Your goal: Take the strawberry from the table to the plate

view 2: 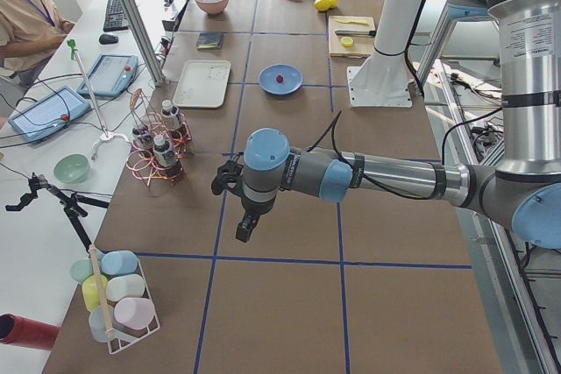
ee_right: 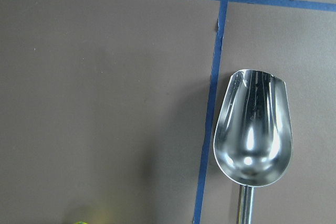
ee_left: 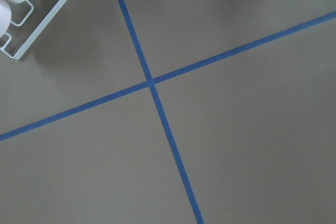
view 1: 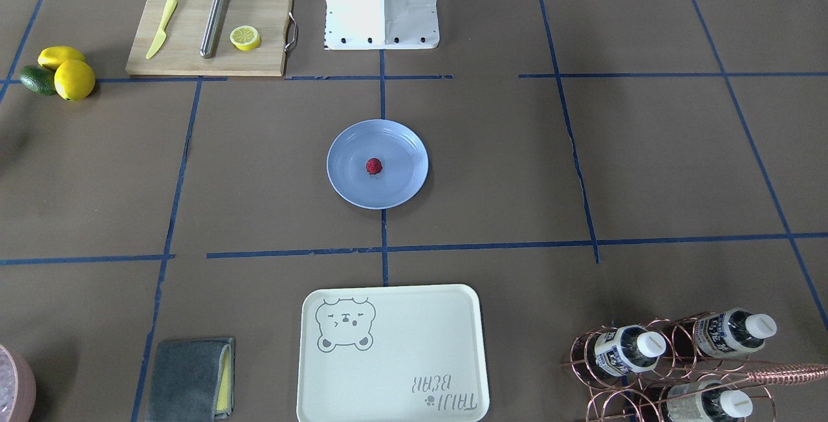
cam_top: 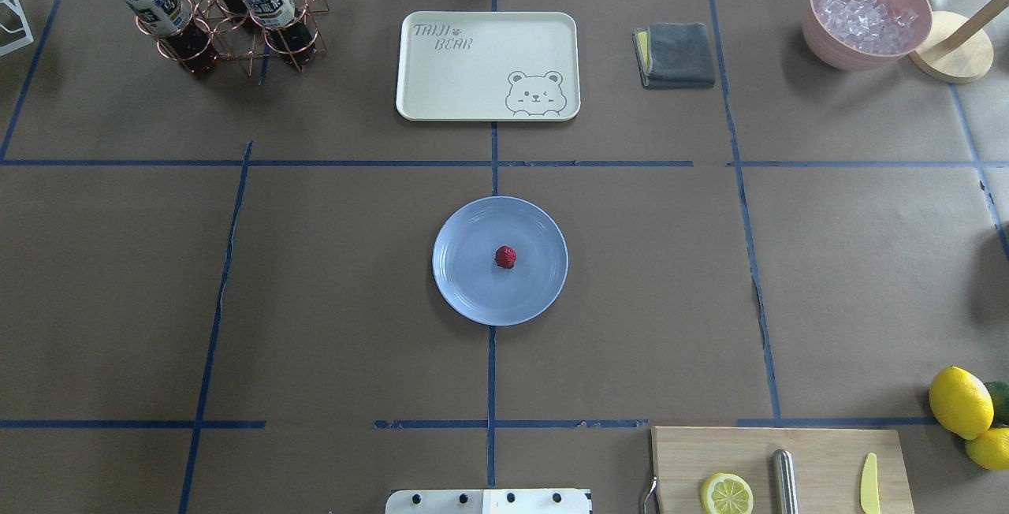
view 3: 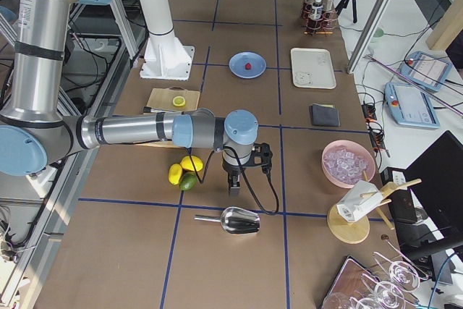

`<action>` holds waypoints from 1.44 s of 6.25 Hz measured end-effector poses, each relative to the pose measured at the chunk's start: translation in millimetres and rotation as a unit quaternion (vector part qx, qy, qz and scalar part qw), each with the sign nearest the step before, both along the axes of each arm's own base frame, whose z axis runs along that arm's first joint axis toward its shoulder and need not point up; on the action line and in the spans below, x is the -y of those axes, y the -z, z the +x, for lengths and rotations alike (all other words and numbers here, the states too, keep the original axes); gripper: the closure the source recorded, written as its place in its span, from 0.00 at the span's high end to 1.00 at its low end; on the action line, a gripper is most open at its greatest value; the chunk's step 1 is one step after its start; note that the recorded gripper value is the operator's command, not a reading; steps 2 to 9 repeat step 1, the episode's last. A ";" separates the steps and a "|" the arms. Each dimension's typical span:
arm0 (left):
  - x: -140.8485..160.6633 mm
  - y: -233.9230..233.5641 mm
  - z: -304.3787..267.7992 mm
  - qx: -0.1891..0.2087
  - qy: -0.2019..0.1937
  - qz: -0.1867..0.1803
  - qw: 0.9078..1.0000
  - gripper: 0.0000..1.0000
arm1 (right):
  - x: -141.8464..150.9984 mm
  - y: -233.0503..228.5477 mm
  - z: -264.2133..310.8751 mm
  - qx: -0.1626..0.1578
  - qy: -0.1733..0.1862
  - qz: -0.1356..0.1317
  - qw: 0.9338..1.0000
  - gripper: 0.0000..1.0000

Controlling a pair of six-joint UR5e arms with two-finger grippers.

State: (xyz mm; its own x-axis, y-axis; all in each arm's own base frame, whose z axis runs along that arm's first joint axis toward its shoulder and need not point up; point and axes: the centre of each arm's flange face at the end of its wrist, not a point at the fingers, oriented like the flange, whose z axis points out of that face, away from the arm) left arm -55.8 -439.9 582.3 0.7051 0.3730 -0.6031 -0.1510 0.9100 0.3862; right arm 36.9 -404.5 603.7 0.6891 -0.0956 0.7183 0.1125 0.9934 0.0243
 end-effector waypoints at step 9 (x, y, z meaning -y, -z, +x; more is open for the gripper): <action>3.4 0.3 0.1 0.001 0.000 0.001 1.000 1.00 | 0.6 4.9 -0.8 0.005 0.000 0.005 1.000 1.00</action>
